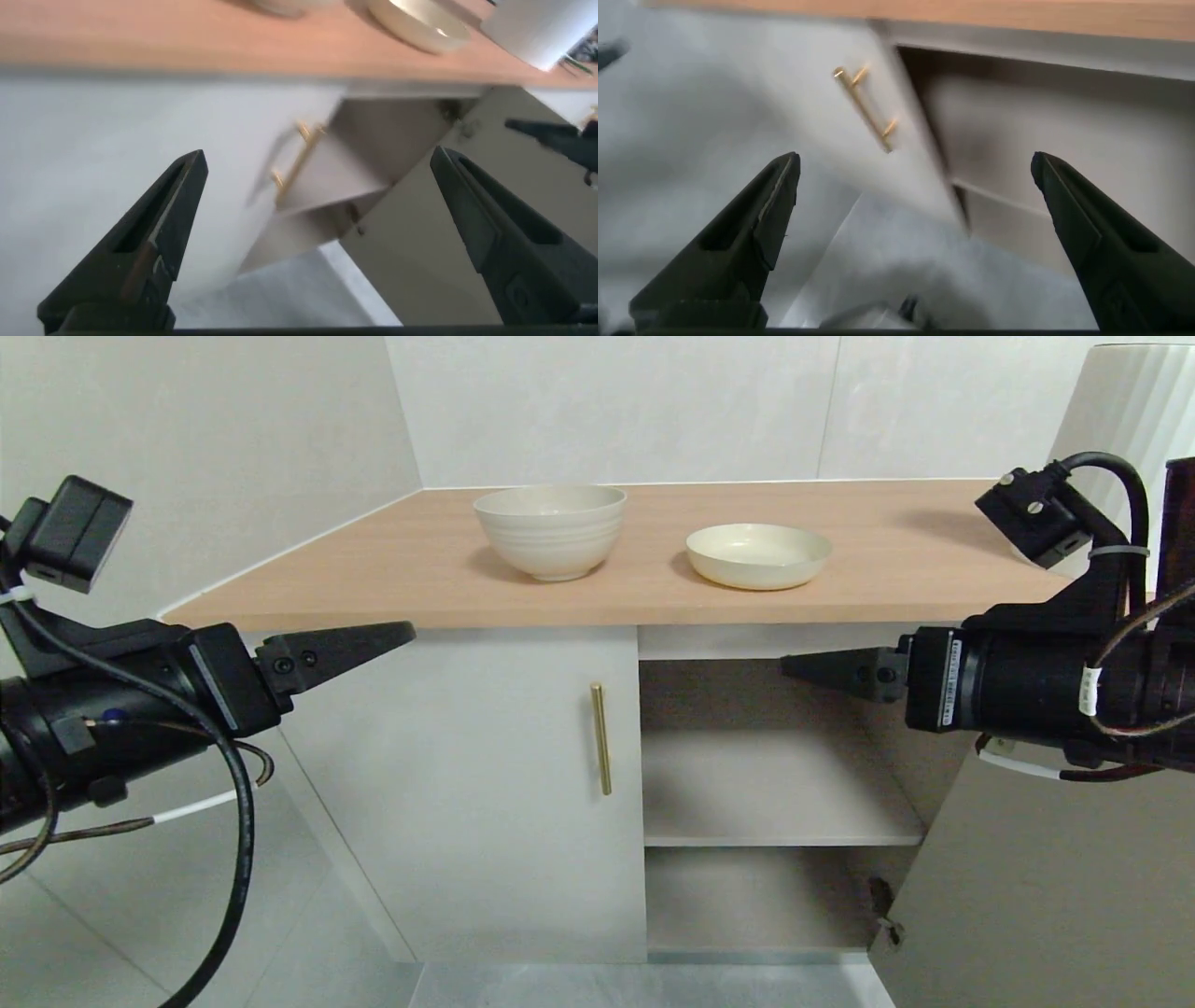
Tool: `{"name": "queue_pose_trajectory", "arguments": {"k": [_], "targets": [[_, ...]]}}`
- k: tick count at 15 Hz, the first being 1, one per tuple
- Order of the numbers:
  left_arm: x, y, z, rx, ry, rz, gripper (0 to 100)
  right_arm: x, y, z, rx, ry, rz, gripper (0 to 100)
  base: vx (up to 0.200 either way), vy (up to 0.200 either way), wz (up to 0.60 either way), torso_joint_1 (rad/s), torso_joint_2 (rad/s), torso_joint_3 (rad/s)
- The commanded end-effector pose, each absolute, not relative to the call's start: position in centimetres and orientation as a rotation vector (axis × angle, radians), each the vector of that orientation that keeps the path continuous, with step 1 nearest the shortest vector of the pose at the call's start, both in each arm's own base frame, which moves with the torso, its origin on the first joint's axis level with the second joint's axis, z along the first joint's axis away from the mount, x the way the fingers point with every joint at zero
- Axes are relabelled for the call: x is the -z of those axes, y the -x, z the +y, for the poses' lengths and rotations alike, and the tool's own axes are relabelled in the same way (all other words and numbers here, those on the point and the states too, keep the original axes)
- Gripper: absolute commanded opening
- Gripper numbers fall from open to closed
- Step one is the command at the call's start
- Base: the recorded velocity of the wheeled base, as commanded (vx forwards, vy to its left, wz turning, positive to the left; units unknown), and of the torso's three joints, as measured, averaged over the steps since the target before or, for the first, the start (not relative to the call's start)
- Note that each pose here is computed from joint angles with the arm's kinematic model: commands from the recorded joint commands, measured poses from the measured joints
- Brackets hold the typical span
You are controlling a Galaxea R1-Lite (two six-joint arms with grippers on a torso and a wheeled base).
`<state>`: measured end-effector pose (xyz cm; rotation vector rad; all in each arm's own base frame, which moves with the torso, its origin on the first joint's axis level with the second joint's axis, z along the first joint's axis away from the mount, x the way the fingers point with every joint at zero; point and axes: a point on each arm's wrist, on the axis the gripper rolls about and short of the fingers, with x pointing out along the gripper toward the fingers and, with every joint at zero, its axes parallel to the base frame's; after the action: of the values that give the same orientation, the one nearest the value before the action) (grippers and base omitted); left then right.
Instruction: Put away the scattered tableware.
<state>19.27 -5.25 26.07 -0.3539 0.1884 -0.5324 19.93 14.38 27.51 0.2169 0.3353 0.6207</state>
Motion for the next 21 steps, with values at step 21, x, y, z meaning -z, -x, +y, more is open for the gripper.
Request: {"name": "queue_pose_trajectory", "arguments": {"k": [21], "targets": [[-25.4,-18.4,-5.6,0.619,0.282,0.193,100,-29.0,-17.8,13.1,-0.692,-0.271,0.374,100,0.010,0.000,0.00,0.038,-0.14,-0.093]]}}
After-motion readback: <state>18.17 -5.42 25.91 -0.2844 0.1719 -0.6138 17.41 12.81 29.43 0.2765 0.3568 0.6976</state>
